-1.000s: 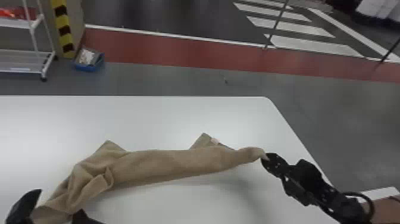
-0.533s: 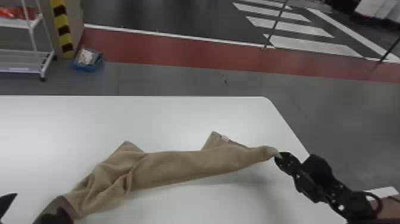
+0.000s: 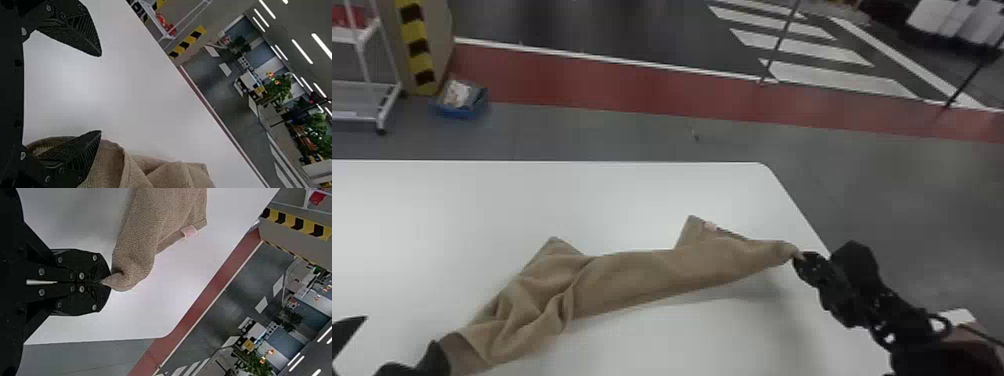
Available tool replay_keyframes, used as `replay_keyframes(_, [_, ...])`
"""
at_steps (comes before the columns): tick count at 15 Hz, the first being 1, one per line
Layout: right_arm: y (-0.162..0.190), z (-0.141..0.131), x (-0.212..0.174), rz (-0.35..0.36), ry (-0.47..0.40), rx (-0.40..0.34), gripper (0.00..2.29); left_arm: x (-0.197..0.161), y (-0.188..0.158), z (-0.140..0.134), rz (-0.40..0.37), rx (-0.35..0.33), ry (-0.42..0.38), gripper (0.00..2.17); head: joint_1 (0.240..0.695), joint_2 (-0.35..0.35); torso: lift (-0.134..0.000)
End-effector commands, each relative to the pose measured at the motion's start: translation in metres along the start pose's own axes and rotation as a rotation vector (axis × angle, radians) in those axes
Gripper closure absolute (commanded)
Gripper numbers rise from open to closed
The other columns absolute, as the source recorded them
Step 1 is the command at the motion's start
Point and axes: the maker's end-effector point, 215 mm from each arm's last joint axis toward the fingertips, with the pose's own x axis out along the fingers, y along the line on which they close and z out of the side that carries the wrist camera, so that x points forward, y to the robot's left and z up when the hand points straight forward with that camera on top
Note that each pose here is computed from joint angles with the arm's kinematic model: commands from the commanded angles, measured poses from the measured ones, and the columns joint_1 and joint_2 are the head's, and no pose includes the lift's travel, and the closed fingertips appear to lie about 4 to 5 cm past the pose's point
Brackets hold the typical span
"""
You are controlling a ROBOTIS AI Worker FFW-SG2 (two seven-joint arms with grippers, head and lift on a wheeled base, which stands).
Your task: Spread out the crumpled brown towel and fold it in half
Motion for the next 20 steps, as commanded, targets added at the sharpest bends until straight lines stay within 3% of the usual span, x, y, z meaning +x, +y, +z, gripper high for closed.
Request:
replay_keyframes(1, [0.0,0.0,0.001,-0.004,0.001,0.012,1.4,-0.005,-0.001,0.02,-0.04,-0.003,-0.081,0.22,0.695,-0.35,-0.124])
replay_keyframes(4, [0.001,0.001,-0.001,-0.01,-0.004,0.026,1.4,-0.016,-0.018,0.048,-0.188,0.009,-0.17,0.22,0.695,-0.35,-0.124])
replay_keyframes(9, [0.003,0.005,-0.004,-0.011,-0.01,0.026,1.4,-0.011,-0.022,0.039,-0.322,0.037,-0.143,0.22,0.695,-0.35,-0.124])
replay_keyframes(13, [0.004,0.01,-0.003,-0.006,-0.024,0.03,1.4,0.004,-0.025,0.022,-0.395,0.023,-0.087,0.22,0.695,-0.35,-0.124])
replay_keyframes(17, [0.003,0.012,-0.004,-0.008,-0.028,0.029,1.4,0.014,-0.033,0.017,-0.436,0.02,-0.066,0.41,0.695,-0.35,-0.124])
replay_keyframes(20, [0.002,0.01,-0.005,-0.011,-0.024,0.032,1.4,0.012,-0.036,0.014,-0.458,0.038,-0.058,0.42,0.695,-0.35,-0.124])
